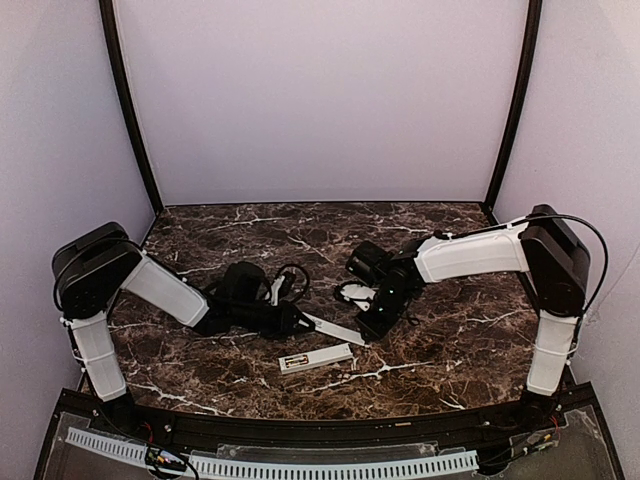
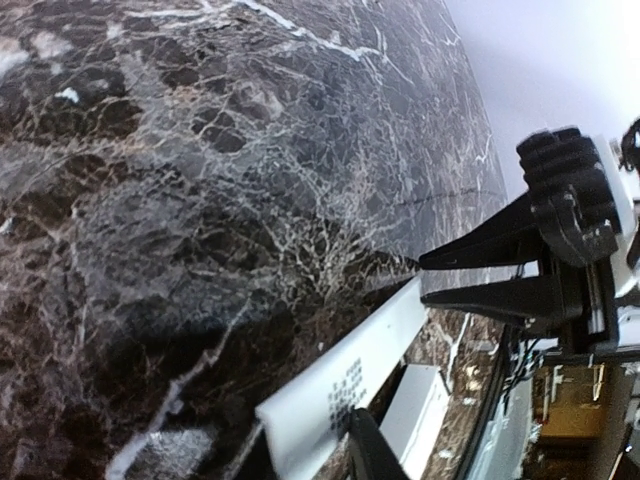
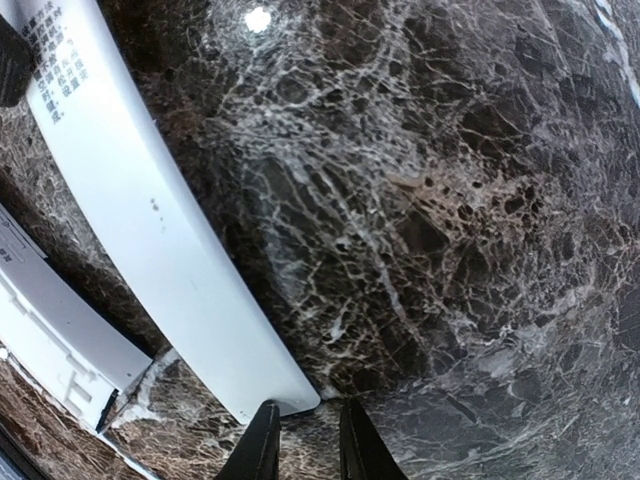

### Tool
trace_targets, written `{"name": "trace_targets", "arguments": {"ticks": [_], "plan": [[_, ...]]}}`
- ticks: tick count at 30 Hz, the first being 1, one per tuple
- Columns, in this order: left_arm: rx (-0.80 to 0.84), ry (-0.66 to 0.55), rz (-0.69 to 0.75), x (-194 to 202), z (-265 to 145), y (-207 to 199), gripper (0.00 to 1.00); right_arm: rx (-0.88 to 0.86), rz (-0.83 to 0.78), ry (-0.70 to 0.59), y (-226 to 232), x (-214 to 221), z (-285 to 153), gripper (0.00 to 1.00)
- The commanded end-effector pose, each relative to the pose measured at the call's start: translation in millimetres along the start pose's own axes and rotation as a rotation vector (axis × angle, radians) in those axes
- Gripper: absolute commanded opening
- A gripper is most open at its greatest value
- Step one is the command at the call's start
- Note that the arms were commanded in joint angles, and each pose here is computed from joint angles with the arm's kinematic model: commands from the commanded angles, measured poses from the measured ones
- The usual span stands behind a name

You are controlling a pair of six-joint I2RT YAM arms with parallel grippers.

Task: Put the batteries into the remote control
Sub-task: Pick up the battery cover from the center of the board, then pass from the left arm to the right

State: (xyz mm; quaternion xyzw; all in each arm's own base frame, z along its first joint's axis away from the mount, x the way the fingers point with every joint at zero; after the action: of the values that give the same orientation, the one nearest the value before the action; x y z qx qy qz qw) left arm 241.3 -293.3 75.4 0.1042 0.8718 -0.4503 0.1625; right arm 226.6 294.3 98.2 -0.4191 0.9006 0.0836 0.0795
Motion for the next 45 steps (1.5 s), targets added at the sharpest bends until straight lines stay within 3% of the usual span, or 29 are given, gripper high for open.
{"name": "trace_targets", "arguments": {"ticks": [1,7,9,14,18,22,26,30,32,34,45], "plan": [[0.100,-0.035,0.035,-9,-3,-17,0.10,0.043,-0.001,0.034,-4,8,7,0.21],[0.133,-0.045,0.090,-17,-4,-28,0.00,0.006,0.013,-0.124,-10,-5,-32,0.28],[0.140,-0.046,0.108,-20,-6,-31,0.00,-0.004,0.008,-0.180,-12,-8,-48,0.36],[0.168,-0.012,0.214,-32,-17,-52,0.00,-0.063,-0.031,-0.423,-14,-15,-113,0.68],[0.248,0.037,0.420,-40,-35,-85,0.00,-0.193,-0.094,-0.598,-14,-9,-158,0.79],[0.329,0.066,0.557,-48,-59,-120,0.00,-0.276,-0.196,-0.687,-5,0,-187,0.90],[0.395,0.049,0.621,-51,-79,-143,0.00,-0.382,-0.279,-0.722,8,7,-202,0.87],[0.440,0.129,0.696,-40,-89,-163,0.00,-0.477,-0.318,-0.724,18,8,-209,0.77],[0.453,0.152,0.728,-35,-94,-172,0.00,-0.531,-0.336,-0.686,25,6,-205,0.66],[0.466,0.158,0.746,-33,-98,-177,0.00,-0.581,-0.360,-0.651,35,5,-202,0.61],[0.540,0.177,0.824,-24,-107,-195,0.00,-0.700,-0.412,-0.523,65,4,-184,0.45]]}}
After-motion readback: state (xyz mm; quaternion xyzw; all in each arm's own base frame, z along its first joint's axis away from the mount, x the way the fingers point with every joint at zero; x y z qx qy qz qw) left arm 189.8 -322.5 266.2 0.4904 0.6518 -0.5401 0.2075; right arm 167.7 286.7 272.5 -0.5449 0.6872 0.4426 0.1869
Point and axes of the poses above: each gripper's point midway between its finger pads, its own z axis out along the fingers, its own y axis along the line the jaws close on, x = y × z, the point moved 8 cm from there along -z, back along the fingers, and after that the axes turned 1 degree about z, right-handed, at the moved point
